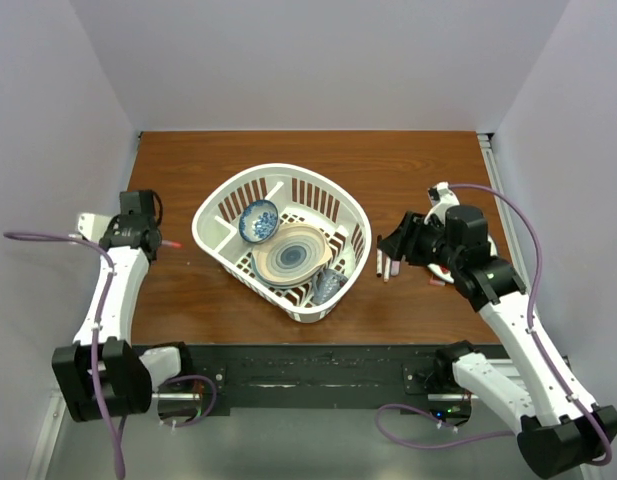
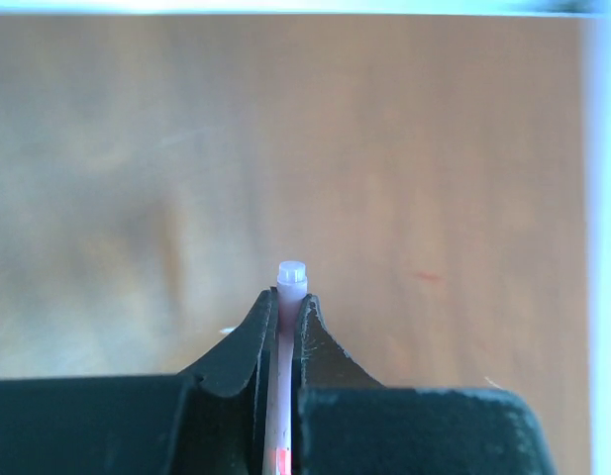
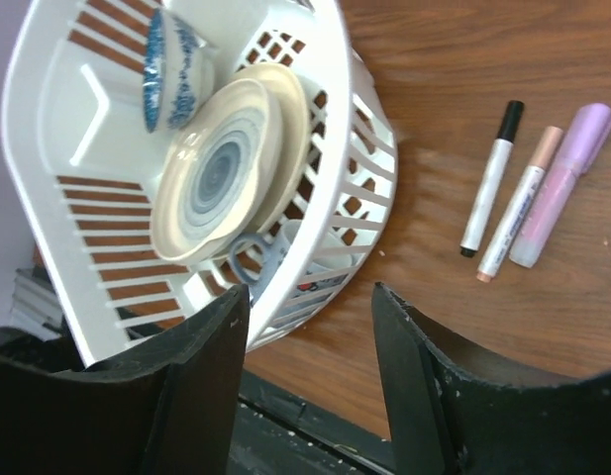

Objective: Insert the pens into the pen caps

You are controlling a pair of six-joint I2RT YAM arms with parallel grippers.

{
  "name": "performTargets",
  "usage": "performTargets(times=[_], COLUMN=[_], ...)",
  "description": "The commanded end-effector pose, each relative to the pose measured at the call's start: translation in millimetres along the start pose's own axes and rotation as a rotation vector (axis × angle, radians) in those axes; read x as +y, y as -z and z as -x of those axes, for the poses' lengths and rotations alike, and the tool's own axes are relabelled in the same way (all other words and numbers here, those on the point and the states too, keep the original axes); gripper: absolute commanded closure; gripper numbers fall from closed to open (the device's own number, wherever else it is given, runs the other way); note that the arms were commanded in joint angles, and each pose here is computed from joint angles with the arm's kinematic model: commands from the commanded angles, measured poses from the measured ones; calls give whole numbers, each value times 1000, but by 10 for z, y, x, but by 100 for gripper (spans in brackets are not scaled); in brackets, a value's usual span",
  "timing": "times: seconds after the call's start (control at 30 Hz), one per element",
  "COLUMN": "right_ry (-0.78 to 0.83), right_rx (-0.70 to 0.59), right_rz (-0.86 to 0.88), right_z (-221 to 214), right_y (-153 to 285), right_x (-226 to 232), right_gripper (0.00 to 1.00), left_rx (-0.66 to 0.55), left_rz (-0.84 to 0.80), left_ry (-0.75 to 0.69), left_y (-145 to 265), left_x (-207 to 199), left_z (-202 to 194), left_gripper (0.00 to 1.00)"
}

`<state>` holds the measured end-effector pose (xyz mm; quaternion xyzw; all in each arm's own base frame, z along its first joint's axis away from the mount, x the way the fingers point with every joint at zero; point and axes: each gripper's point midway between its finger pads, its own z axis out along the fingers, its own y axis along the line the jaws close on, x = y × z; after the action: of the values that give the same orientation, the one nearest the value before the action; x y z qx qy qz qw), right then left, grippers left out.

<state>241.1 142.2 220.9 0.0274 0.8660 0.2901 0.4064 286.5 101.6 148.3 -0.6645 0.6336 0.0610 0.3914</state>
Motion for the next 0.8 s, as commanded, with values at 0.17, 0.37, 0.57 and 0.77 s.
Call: performTargets(times=[0.17, 0.37, 0.57, 0.77], right_ry=[70, 98, 134, 113], right_rx=[-86, -104, -130, -64], right_rz=[231, 340, 381, 453], right_z=[515, 735, 955, 910], right_y=[321, 446, 614, 603], right_x=[676, 989, 1194, 1330], right_gripper=[37, 35, 39, 48], left_rx=[-138, -248, -468, -743], left_rz=[-882, -1704, -2109, -2212], left_ry=[-380, -735, -1156, -1375], left_y=[1232, 2770, 3487, 3723], left_x=[-1540, -1771, -1238, -812], left_z=[189, -512, -1432, -1889], left_gripper=[100, 100, 100, 100])
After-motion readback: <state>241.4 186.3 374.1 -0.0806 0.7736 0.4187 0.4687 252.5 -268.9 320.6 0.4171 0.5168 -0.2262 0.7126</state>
